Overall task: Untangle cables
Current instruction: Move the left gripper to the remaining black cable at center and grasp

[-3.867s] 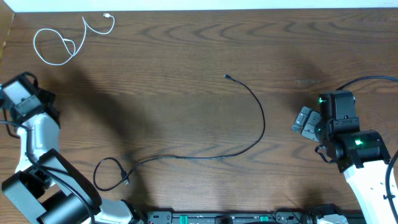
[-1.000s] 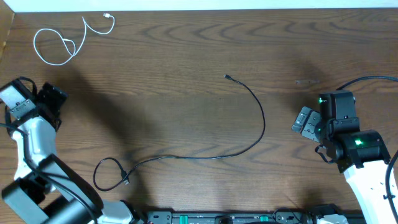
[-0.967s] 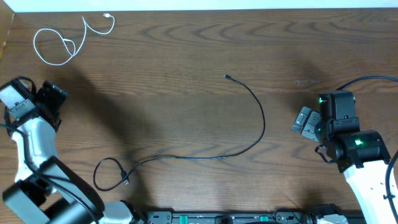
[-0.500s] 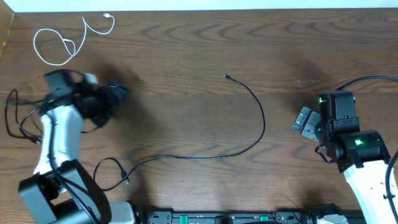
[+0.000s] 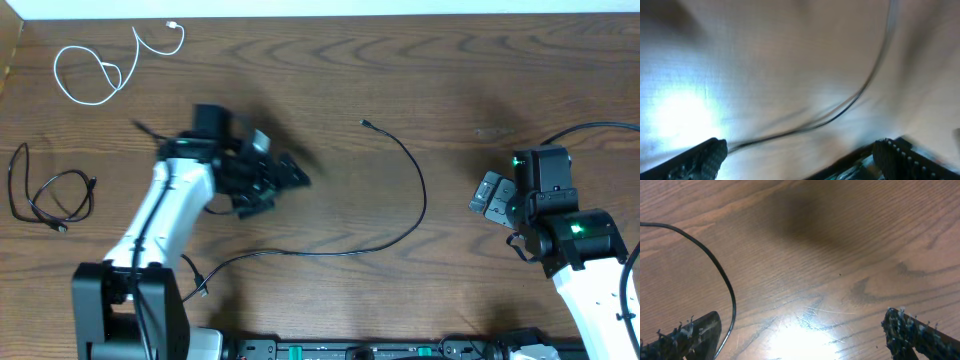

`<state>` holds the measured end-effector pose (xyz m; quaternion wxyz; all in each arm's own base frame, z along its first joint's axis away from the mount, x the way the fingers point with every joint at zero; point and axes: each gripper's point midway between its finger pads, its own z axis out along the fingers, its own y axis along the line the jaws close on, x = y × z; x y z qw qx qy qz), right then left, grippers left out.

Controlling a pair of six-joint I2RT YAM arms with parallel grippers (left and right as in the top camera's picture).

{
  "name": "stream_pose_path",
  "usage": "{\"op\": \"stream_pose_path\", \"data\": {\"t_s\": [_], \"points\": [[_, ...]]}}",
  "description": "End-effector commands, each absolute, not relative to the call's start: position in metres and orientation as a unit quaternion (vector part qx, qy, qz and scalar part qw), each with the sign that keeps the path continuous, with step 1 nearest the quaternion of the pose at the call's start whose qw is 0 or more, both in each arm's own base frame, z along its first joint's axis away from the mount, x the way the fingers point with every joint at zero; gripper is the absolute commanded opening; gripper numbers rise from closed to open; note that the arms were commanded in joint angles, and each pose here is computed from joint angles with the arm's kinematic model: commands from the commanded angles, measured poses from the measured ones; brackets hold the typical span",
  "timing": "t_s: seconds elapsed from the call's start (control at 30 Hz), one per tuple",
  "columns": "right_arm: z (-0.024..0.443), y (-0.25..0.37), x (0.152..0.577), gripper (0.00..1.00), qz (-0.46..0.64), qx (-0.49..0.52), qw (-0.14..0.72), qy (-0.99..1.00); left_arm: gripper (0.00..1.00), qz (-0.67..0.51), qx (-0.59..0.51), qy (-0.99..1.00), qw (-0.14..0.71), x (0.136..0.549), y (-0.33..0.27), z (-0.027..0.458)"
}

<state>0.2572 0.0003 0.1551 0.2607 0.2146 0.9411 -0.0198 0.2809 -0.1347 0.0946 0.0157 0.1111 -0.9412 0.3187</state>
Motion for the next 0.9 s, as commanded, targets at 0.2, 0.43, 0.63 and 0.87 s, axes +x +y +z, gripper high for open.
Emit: {"op": "stream_pose_path", "data": {"t_s": [0.2,0.43,0.63,0.87], "points": [[0.157,-0.003,0.257,0.99,-0.022,0.224,0.265,0.938,0.98,0.065,-0.006,-0.998,-0.005,0.249,-0.129,0.061],[0.157,-0.003,0.257,0.99,-0.022,0.224,0.265,0.938,0.85,0.021,-0.11,-0.994,-0.002,0.231,-0.14,0.055],[0.157,-0.003,0.257,0.99,-0.022,0.224,0.265,0.938,0.85,0.025,-0.183,-0.983,0.019,0.206,-0.152,0.041],[0.157,-0.003,0.257,0.99,-0.022,0.224,0.265,0.938,0.85,0.033,-0.205,-0.978,0.002,0.2,-0.161,0.02]]}}
